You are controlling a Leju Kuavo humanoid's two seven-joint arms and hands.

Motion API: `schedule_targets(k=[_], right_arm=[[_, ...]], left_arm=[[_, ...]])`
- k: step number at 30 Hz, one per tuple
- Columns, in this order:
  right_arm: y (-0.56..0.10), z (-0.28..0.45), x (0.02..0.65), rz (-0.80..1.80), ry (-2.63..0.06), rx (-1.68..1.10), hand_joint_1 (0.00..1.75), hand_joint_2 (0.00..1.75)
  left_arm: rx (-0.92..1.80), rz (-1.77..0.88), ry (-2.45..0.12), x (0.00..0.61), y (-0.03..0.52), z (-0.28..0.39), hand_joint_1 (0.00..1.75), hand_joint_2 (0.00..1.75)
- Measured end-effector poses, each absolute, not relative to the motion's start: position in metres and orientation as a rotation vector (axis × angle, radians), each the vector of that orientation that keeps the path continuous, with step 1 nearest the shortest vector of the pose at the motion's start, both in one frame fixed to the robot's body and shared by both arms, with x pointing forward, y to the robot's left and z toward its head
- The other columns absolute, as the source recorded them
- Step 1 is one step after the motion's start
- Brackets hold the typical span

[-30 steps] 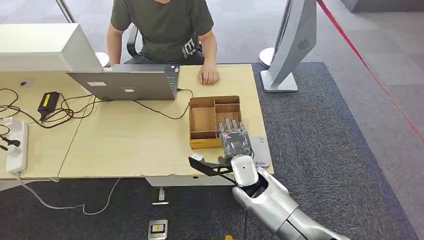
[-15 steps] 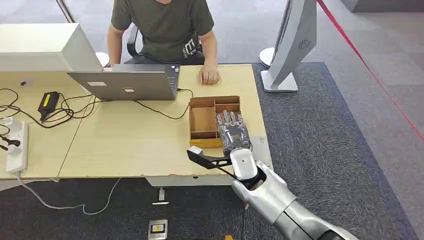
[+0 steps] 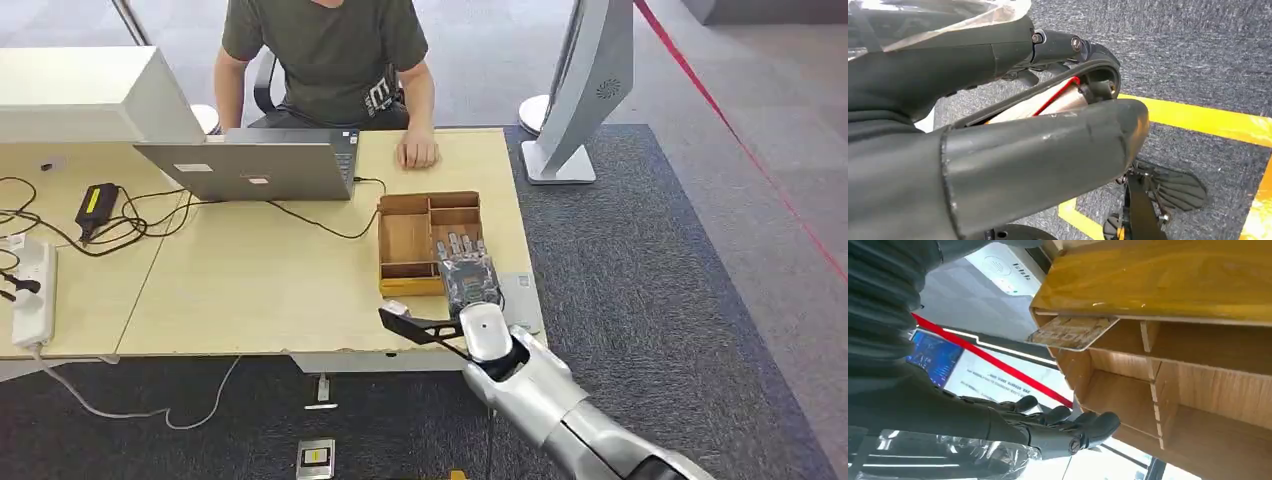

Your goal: Pass the card to the sensor for recognition and then transmit it.

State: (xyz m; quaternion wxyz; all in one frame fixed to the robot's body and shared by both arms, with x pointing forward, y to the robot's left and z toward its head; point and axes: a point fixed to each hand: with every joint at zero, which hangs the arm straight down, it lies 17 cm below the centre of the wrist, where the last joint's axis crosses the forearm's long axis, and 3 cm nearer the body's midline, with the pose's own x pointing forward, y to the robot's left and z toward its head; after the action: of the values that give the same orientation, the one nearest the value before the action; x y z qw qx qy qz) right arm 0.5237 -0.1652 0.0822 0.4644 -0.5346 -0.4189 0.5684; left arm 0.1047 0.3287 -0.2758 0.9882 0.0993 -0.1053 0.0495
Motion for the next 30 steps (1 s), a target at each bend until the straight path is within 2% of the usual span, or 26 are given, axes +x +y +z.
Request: schedule_targets(k=[12,13,30], right_arm=[[-0.167,0.079,0.527,1.393,-1.035,-1.313,0.00,1.75],[-0.166,0.079,0.527,1.394,-1.037,-1.311,1.75,1.75],[-0.167,0.069,0.531,1.396,-1.018,-1.252,1.75,1.75]], left_arm=[[0.201,0.095,-0.214,0.105,0.329,-0.276,0.00,0.00],[0.201,0.095,-0.214,0.105,0.329,-0.276,0.00,0.00],[0.203,0.093,-0.208,0.104,0.329,-0.276,0.00,0.00]])
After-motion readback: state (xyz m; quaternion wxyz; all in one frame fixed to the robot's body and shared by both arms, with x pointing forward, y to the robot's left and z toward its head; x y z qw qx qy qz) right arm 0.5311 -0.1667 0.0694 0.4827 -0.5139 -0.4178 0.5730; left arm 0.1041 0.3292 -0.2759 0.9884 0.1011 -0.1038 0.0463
